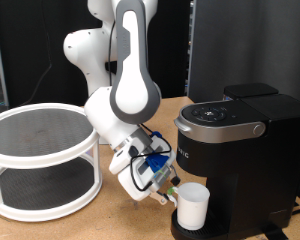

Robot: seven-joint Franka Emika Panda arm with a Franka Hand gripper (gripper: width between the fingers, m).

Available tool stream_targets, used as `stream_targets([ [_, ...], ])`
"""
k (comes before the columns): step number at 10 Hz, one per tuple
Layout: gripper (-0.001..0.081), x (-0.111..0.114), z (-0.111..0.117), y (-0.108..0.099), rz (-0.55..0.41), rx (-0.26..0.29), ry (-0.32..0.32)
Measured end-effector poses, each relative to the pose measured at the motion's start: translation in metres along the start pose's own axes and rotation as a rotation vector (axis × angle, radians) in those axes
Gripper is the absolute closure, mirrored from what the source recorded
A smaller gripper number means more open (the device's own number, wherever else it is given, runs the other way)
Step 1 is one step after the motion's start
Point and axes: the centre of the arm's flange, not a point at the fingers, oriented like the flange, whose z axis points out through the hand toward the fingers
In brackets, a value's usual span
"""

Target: Make a cup of coffee with the keurig machine

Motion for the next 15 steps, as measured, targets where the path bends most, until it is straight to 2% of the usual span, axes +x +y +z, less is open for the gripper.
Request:
stream_targets([
  [1,0.0058,-0.001,-0.008,0.004,0.008,0.015,-0.016],
  [2,0.0058,-0.002,-0.018,0.007,0.012,0.025,-0.027],
  [3,0.0011,-0.002,-0.029,0.009,0.019,0.043,-0.034],
  [7,0.0003,0.002,-0.072,0.001,0.006,0.098,-0.034],
  [9,0.0003,0.000,-0.071,0.004,0.011,0.095,-0.041],
  [11,0.0003,0.002,-0.076,0.007,0.016,0.137,-0.021],
  [15,0.0003,0.033,-0.111,0.004,0.067,0.232,0.016],
])
